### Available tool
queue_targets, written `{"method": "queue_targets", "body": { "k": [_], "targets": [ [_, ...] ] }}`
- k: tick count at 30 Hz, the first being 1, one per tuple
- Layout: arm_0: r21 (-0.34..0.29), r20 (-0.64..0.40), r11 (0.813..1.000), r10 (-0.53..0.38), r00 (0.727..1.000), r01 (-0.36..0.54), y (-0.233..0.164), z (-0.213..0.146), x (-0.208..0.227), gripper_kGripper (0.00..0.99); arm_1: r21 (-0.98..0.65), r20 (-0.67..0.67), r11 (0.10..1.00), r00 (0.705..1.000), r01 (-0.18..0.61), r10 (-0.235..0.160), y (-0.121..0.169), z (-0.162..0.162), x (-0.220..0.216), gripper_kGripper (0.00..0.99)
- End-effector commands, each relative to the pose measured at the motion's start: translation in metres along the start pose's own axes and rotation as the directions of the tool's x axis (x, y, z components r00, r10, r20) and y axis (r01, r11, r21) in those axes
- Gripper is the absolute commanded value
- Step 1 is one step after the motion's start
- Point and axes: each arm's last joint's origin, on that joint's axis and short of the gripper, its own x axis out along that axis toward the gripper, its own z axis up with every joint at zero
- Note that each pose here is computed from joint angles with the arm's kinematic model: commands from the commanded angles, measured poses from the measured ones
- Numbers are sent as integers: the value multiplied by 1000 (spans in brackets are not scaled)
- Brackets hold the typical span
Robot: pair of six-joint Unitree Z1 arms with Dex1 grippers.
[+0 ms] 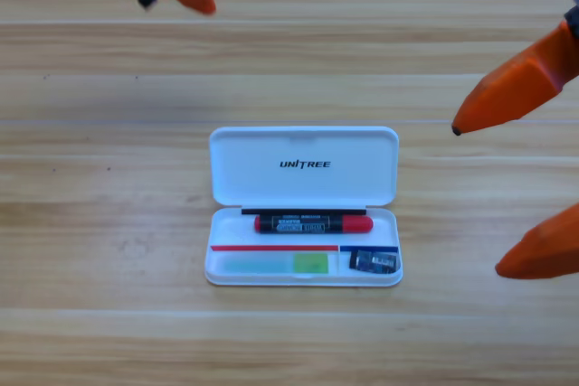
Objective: Clean up eraser and pencils
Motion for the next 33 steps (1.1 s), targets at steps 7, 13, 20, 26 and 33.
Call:
{"method": "queue_targets", "body": {
  "k": [7, 13, 20, 26, 33],
  "targets": [
    [-206, 56, 946, -243, 968, 249, 51, -94, 92, 0, 4, -12, 999, 999, -37, 37, -4, -6, 23, 971],
    [-257, 69, 906, -331, 941, 337, 52, -122, 131, 0, 5, -9, 999, 999, -41, 41, -1, -9, 21, 973],
    [-264, 89, 866, -417, 905, 425, 41, -130, 158, 0, 5, -6, 999, 999, -43, 43, -1, -9, 20, 973],
    [-253, 102, 843, -466, 879, 475, 28, -119, 167, 0, 5, -5, 999, 999, -44, 44, -1, -9, 21, 973],
    [-236, 104, 821, -510, 854, 520, 14, -103, 166, 0, 8, -6, 999, 999, -45, 45, -1, -9, 21, 973]
  ]
}}
